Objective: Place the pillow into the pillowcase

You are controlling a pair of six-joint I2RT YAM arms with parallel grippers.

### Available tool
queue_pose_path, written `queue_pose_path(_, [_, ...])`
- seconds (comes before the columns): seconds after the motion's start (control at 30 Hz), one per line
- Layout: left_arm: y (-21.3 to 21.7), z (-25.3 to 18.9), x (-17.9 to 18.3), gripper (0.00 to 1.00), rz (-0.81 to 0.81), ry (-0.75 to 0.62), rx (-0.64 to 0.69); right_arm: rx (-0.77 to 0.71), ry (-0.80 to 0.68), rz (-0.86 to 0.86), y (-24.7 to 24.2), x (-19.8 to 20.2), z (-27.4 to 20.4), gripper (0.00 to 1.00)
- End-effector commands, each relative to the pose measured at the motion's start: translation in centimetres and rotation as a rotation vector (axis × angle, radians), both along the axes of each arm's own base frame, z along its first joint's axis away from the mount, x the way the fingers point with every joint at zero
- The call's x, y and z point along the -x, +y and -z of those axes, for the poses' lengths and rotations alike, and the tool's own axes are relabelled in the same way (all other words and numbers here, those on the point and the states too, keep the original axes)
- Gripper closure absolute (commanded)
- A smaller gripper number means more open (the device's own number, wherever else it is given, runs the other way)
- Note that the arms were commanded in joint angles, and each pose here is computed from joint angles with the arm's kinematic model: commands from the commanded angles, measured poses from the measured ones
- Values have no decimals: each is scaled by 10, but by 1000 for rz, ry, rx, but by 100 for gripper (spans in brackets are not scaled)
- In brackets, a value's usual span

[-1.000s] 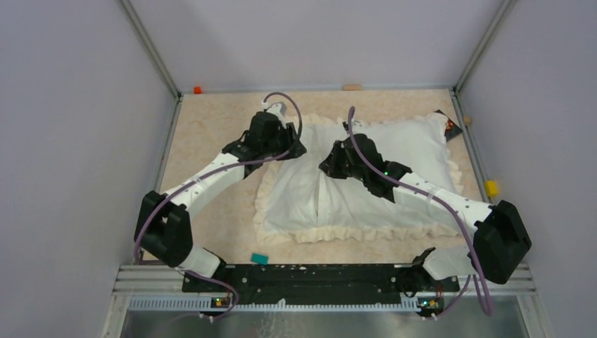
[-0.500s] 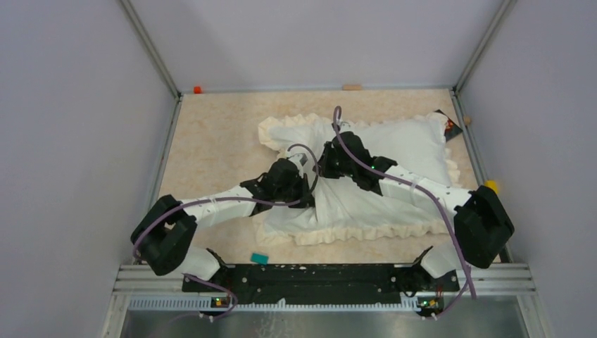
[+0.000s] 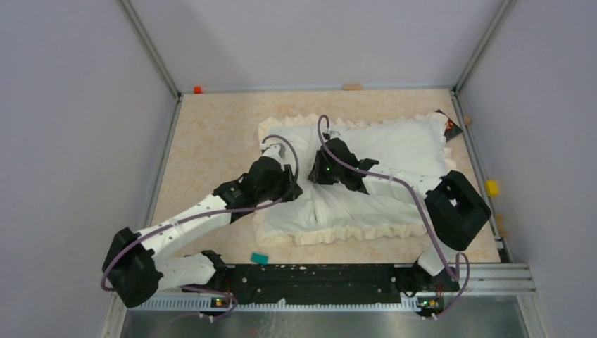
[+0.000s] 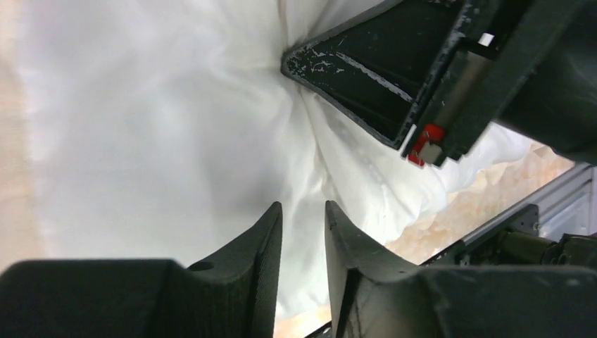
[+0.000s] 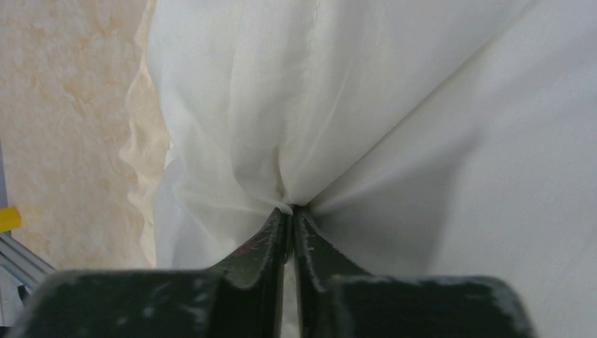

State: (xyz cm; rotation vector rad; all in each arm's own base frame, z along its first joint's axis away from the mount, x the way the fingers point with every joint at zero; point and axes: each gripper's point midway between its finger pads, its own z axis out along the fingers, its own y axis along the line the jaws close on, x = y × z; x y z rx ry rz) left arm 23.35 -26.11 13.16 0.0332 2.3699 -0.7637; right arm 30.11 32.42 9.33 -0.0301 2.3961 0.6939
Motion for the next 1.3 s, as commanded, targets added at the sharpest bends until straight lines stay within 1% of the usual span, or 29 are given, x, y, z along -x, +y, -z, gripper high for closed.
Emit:
queue_pose_path(0.0, [34,-39,-5,59,-82,-130,-57,-47,-55,-42,17,-2,-35,72])
queue_pose_path(0.03, [38,-47,-6,55,-91,-157,-52,-48,-65,-42,16,-3,-42,62])
queue_pose_path(0.07, [42,-54,-6,51,-101,-183,-52,-49,-78,-41,15,-4,-51,58])
queue_pose_path(0.23, [53,-85,-8,37,-113,-275,-50,-72,-150,-50,12,-2,-99,53])
queue_pose_path(0.33, [56,-97,-12,33,-117,-301,-61,-42,-220,-22,1,-10,-125,48])
queue_pose_path(0.4, [56,-102,-14,29,-119,-309,-55,7,-248,-1,-8,-22,-129,44])
queue_pose_path(0.5, [52,-111,-16,24,-108,-315,-35,55,-244,4,-13,-41,-129,41])
queue_pose_path(0.57, [51,-115,-17,18,-100,-320,-32,81,-248,5,-14,-48,-126,40])
queue_pose_path(0.63, [50,-122,-17,9,-93,-336,-27,85,-248,2,-15,-52,-129,37])
queue_pose_path(0.7, [51,-131,-18,1,-90,-354,-25,81,-267,0,-16,-52,-138,29])
queue_pose_path(0.83, [52,-147,-22,1,-94,-381,-36,56,-315,11,-25,-46,-166,22])
queue_pose_path(0.87, [52,-150,-23,1,-94,-385,-38,47,-324,12,-27,-43,-173,18])
queue_pose_path(0.93, [52,-155,-25,1,-92,-383,-50,27,-340,19,-32,-38,-185,15])
queue_pose_path(1.13, [53,-170,-28,1,-113,-409,-41,-13,-393,62,-57,-19,-213,13])
queue_pose_path(1.27, [55,-177,-30,1,-121,-426,-45,-20,-406,77,-71,-6,-221,12])
